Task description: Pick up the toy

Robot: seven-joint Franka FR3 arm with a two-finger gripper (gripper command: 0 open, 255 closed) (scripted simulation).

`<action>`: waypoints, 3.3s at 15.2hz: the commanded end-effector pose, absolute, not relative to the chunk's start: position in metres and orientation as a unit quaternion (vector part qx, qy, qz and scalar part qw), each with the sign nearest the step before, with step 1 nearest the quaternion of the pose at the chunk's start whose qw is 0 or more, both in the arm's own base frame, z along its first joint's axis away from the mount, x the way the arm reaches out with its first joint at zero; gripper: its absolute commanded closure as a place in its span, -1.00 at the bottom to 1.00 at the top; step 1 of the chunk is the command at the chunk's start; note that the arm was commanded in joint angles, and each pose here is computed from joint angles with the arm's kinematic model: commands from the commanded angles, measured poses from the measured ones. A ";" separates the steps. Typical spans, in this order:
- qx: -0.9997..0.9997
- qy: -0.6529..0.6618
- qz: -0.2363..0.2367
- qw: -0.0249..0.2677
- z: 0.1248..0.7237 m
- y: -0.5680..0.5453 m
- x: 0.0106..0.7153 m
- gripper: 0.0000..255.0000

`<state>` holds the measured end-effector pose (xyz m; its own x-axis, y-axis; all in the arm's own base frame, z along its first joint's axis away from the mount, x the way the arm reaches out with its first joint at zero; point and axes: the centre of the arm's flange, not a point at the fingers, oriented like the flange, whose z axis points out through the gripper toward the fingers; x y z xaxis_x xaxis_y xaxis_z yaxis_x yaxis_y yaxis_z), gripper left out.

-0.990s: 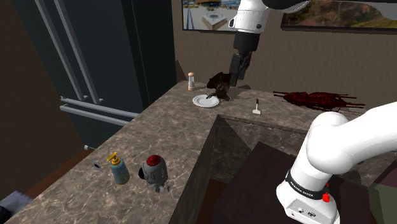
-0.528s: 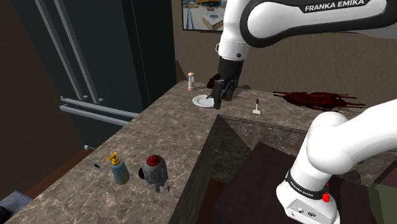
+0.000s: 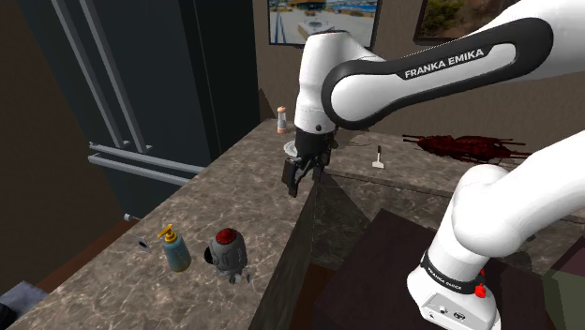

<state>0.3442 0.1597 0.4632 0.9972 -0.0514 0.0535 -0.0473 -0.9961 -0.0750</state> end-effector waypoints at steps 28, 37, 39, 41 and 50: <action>-0.984 0.169 -0.028 0.038 0.223 0.302 0.433 -1.00; -0.984 0.169 -0.028 0.038 0.221 0.302 0.433 1.00; -0.984 0.169 -0.028 0.038 0.228 0.302 0.433 1.00; -0.984 0.169 -0.028 0.038 0.239 0.302 0.433 1.00; -0.984 0.169 -0.028 0.038 0.286 0.302 0.433 1.00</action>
